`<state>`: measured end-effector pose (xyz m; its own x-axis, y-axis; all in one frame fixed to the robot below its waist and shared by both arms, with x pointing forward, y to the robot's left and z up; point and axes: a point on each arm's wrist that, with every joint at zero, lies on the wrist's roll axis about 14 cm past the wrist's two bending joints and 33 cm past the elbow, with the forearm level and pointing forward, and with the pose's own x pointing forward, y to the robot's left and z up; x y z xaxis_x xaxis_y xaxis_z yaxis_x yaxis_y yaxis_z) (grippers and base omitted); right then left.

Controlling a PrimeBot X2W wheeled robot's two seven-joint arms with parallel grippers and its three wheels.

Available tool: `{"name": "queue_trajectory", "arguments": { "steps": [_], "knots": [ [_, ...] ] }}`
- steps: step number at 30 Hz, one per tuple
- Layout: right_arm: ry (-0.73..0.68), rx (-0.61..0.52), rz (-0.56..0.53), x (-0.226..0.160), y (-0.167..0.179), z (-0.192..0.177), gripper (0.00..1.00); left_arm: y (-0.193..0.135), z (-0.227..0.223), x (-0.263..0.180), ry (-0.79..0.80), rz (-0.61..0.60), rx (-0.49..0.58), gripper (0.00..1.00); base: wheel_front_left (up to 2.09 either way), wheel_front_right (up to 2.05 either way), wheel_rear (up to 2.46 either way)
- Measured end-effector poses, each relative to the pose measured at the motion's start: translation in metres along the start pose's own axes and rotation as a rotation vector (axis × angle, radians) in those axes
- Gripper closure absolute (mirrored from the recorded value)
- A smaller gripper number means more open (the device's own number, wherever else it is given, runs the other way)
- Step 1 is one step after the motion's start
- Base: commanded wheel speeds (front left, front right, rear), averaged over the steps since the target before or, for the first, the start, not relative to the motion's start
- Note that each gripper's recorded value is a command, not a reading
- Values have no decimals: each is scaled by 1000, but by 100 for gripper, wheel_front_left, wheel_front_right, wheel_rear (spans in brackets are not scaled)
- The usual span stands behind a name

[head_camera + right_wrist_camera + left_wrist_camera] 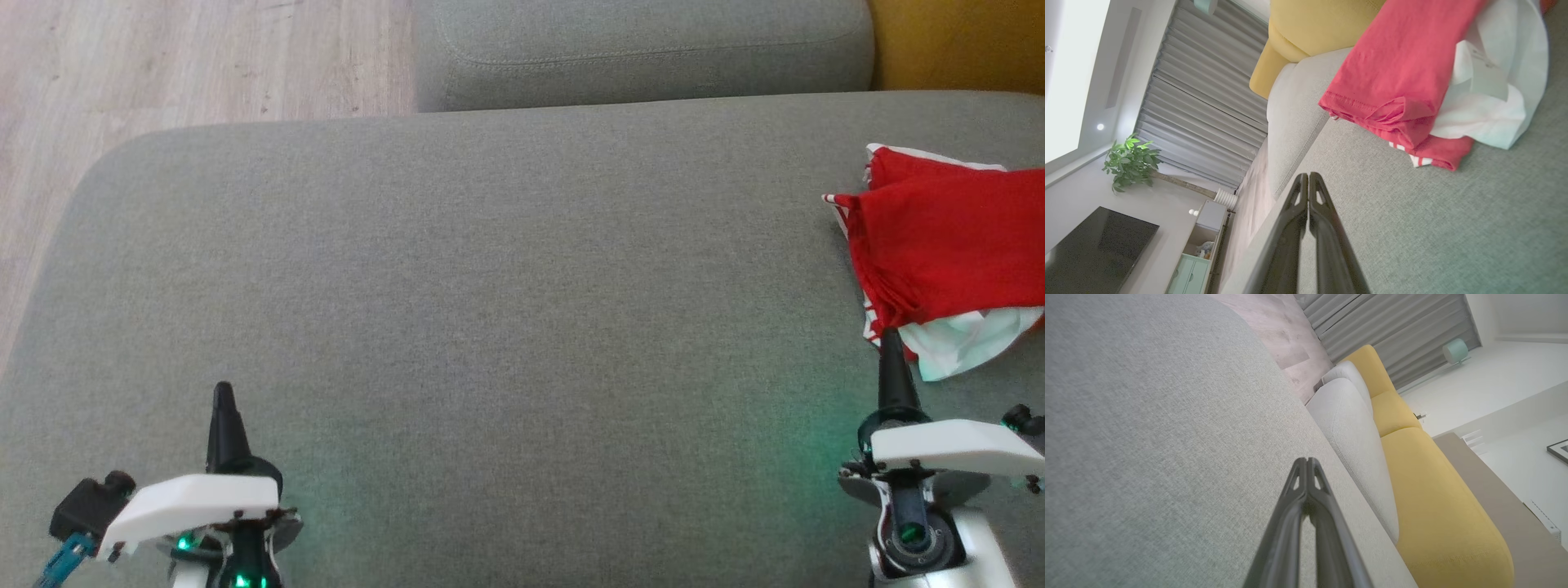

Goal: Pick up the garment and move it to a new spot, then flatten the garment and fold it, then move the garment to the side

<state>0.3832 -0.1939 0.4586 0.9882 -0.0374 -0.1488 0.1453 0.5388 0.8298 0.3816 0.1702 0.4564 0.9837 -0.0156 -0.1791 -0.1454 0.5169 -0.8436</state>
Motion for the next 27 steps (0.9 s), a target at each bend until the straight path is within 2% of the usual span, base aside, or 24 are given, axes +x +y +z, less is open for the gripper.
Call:
{"name": "queue_trajectory", "arguments": {
  "steps": [27],
  "knots": [
    [-3, 306, 20, -4, 5, 10, 100, -5, 13, -3, -4, -35, -287, 100, 0, 0, 0]
  ]
}}
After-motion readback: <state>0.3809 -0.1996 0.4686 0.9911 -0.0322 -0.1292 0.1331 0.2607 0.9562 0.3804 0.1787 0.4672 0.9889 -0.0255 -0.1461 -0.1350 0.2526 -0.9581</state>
